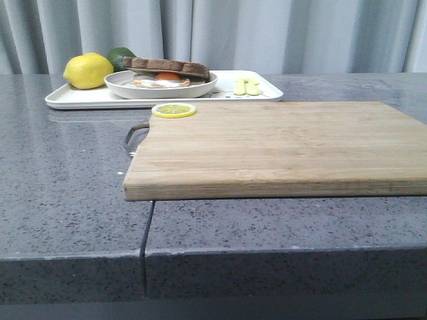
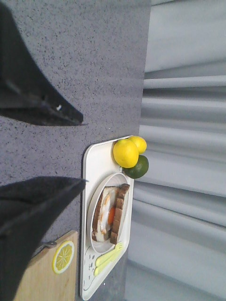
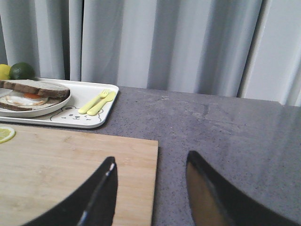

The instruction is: Place bread and move sandwich to tray

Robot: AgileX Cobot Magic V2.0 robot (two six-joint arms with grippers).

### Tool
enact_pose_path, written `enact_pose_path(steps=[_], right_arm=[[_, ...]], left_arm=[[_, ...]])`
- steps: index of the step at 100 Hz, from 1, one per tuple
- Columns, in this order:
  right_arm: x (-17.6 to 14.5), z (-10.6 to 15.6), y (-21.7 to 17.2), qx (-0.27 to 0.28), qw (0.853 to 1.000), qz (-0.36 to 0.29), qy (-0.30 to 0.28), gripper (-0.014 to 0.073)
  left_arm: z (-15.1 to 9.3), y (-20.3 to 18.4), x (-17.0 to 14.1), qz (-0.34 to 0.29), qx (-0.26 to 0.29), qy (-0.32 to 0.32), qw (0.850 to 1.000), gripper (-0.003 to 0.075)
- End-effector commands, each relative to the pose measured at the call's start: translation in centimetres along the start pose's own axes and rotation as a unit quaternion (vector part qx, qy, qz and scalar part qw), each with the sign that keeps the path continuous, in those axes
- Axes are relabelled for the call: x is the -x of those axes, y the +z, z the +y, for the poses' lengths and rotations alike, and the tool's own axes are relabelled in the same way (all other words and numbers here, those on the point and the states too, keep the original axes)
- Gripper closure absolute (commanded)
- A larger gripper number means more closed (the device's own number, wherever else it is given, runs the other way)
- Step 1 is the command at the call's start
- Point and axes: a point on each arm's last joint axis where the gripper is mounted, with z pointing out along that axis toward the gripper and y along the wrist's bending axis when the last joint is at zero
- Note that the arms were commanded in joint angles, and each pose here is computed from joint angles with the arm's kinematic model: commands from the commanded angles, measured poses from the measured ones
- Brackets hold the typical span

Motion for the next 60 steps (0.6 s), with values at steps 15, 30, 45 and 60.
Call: enact_pose_path(steps=[15,30,45,60], right_arm=[[-0.3,-0.1,-0.9,-0.013,0.998,-0.056,-0.011,0.0242],[-0.3,-0.1,-0.9,-0.013,0.998,-0.056,-0.011,0.0242],[-0.3,-0.1,-0.9,-0.013,0.998,-0.055,-0.011,0.0255],[-0.4,-0.1,-0.9,-0.013,0.998,-0.052,-0.011,0.0452]], left_arm=[[0.2,-0.2,-0.7,-0.026,0.002,-0.003,1.0,0.0479],[0.5,0.1,-1.6,-0.012,0.005,-0.004,1.0,0.0479],[0.5,0.1,-1.6,-0.012,0.005,-0.004,1.0,0.0499],[0.5,0.1,-1.6,-0.012,0.005,-0.004,1.0,0.064]])
